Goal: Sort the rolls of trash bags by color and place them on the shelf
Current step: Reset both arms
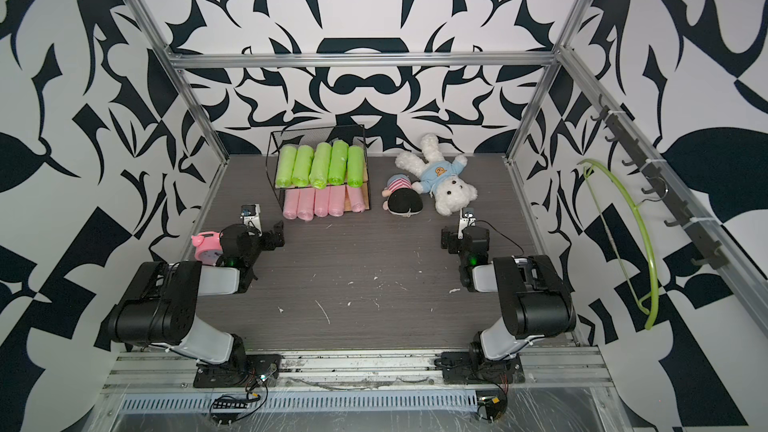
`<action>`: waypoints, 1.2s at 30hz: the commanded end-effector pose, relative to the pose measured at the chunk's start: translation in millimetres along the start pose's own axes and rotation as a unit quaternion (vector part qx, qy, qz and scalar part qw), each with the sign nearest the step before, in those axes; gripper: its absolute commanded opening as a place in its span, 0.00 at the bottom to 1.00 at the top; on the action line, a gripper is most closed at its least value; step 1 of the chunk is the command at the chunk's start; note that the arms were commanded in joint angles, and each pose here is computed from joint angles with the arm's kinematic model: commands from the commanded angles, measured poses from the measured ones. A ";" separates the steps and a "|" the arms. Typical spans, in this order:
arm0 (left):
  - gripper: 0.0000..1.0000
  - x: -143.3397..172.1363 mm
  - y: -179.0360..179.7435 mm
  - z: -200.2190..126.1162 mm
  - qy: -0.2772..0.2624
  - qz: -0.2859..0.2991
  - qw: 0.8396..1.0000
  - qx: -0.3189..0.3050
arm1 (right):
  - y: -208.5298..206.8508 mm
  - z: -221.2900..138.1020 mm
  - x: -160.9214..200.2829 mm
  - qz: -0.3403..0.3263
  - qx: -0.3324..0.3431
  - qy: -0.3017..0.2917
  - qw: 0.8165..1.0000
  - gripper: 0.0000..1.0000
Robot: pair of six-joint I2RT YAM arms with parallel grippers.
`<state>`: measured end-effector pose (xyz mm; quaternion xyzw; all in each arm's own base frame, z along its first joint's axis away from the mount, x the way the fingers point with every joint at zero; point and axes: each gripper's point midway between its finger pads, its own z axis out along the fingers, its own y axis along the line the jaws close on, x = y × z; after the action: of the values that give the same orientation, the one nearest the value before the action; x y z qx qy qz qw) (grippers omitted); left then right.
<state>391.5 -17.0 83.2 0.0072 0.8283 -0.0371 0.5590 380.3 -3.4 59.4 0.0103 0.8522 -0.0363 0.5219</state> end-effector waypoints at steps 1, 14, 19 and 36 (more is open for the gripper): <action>1.00 -6.2 13.8 -0.1 -0.011 -0.012 0.999 -0.039 | 0.2 -0.1 -15.6 0.008 -0.002 -0.023 1.000 1.00; 1.00 -4.9 3.8 1.0 -0.004 0.000 1.000 -0.012 | 0.2 -0.2 -16.1 0.007 -0.001 -0.023 1.000 1.00; 1.00 -4.2 3.7 1.8 -0.003 0.000 1.000 -0.012 | 1.1 -0.4 -16.4 0.007 -0.003 -0.024 1.000 1.00; 1.00 -4.1 -2.4 -0.3 -0.006 0.008 1.000 0.003 | 0.9 -0.1 -16.4 0.007 -0.002 -0.024 1.000 1.00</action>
<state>392.2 -14.0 85.2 0.0003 0.8258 -0.0279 0.5633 380.3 -3.3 59.4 0.0102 0.8522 -0.0361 0.5219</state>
